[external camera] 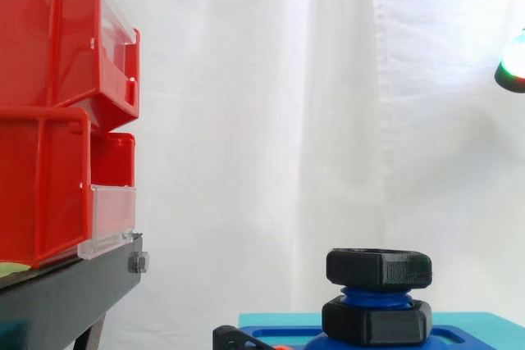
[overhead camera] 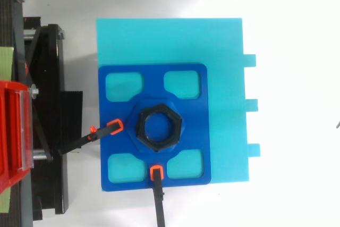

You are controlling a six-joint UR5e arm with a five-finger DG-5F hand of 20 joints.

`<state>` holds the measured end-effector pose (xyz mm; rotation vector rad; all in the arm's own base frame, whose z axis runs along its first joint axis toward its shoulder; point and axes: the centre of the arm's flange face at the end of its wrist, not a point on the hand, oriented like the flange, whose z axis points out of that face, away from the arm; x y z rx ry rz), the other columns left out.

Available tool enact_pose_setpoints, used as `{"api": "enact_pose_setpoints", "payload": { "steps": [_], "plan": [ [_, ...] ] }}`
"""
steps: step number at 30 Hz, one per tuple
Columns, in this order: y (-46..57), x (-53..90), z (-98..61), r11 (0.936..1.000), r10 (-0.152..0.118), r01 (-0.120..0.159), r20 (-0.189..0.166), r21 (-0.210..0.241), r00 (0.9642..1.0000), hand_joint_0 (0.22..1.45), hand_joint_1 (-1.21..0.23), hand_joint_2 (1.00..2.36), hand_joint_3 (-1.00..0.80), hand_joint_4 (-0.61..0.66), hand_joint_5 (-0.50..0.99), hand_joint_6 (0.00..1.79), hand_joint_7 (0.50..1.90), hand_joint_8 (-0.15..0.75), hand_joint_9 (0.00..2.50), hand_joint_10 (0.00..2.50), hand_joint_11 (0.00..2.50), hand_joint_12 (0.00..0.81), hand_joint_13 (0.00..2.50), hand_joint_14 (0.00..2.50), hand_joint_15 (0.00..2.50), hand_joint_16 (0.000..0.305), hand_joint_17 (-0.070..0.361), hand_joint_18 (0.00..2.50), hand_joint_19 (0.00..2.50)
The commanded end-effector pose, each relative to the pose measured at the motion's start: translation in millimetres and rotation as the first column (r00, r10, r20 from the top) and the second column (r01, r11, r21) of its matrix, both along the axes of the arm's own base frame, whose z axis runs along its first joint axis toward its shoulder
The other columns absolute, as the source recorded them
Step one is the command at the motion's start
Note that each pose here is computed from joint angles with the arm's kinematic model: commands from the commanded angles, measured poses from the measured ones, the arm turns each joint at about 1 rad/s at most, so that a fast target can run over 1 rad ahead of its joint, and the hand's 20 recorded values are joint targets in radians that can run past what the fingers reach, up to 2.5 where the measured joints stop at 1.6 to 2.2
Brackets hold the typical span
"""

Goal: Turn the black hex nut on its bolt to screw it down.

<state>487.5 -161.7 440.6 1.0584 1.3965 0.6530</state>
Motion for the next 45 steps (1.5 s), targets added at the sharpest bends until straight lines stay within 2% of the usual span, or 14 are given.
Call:
{"api": "enact_pose_setpoints", "payload": {
  "steps": [1, 10, 15, 21, 30, 34, 37, 39, 42, 44, 45],
  "plan": [
    [0.4, 0.1, 0.0, 1.0000, 0.001, -0.001, 0.000, -0.001, 1.0000, 0.52, -0.41, 1.00, -0.50, 0.24, -0.20, 0.50, 0.69, 0.337, 0.67, 0.01, 0.20, 0.412, 0.55, 0.00, 0.01, 0.060, 0.135, 0.58, 0.30],
    [0.4, 0.1, 0.0, 1.0000, 0.001, -0.001, 0.000, 0.001, 1.0000, 0.52, -0.41, 1.00, -0.50, 0.23, -0.20, 0.50, 0.69, 0.334, 0.66, 0.01, 0.20, 0.409, 0.53, 0.00, 0.01, 0.059, 0.133, 0.56, 0.30],
    [0.4, 0.1, 0.0, 1.0000, 0.001, -0.001, 0.000, 0.001, 1.0000, 0.52, -0.42, 1.00, -0.50, 0.23, -0.20, 0.50, 0.70, 0.323, 0.61, 0.01, 0.19, 0.401, 0.43, 0.00, 0.00, 0.058, 0.130, 0.48, 0.25],
    [0.4, 0.0, -0.1, 1.0000, 0.001, -0.001, -0.002, -0.001, 1.0000, 0.51, -0.47, 1.00, -0.50, 0.22, -0.20, 0.50, 0.70, 0.319, 0.58, 0.00, 0.17, 0.398, 0.40, 0.00, 0.00, 0.058, 0.130, 0.46, 0.27],
    [-0.4, -0.1, 0.0, 1.0000, -0.001, 0.001, 0.000, -0.001, 1.0000, 0.52, -0.46, 1.00, -0.50, 0.23, -0.20, 0.50, 0.70, 0.318, 0.60, 0.00, 0.18, 0.388, 0.44, 0.00, 0.00, 0.057, 0.127, 0.50, 0.28],
    [0.8, 2.6, 0.6, 0.9999, -0.006, 0.006, 0.012, -0.009, 0.9999, 0.52, -0.45, 1.00, -0.50, 0.22, -0.20, 0.50, 0.69, 0.320, 0.61, 0.01, 0.18, 0.387, 0.46, 0.00, 0.00, 0.057, 0.127, 0.52, 0.29],
    [3.9, 13.0, -7.5, 0.9990, 0.000, 0.000, 0.014, -0.044, 0.9999, 0.53, -0.45, 1.00, -0.50, 0.22, -0.20, 0.50, 0.69, 0.321, 0.61, 0.01, 0.19, 0.386, 0.46, 0.00, 0.00, 0.056, 0.127, 0.53, 0.30],
    [8.6, 25.8, -15.1, 0.9961, 0.017, -0.014, 0.029, -0.087, 0.9994, 0.53, -0.45, 1.00, -0.50, 0.22, -0.20, 0.50, 0.69, 0.321, 0.62, 0.01, 0.19, 0.387, 0.46, 0.00, 0.00, 0.056, 0.126, 0.53, 0.29],
    [14.8, 45.2, -21.0, 0.9931, 0.035, -0.028, 0.060, -0.114, 0.9976, 0.53, -0.44, 1.00, -0.50, 0.22, -0.20, 0.50, 0.69, 0.320, 0.62, 0.01, 0.19, 0.387, 0.48, 0.00, 0.00, 0.056, 0.127, 0.54, 0.30],
    [18.2, 53.7, -21.3, 0.9916, 0.042, -0.033, 0.070, -0.125, 0.9966, 0.53, -0.44, 1.00, -0.50, 0.22, -0.20, 0.50, 0.69, 0.321, 0.62, 0.01, 0.19, 0.387, 0.48, 0.00, 0.00, 0.056, 0.126, 0.54, 0.30],
    [21.2, 62.3, -23.4, 0.9898, 0.051, -0.041, 0.071, -0.136, 0.9962, 0.53, -0.44, 1.00, -0.50, 0.22, -0.20, 0.50, 0.69, 0.321, 0.62, 0.01, 0.19, 0.386, 0.48, 0.00, 0.00, 0.056, 0.126, 0.54, 0.31]
  ]
}}
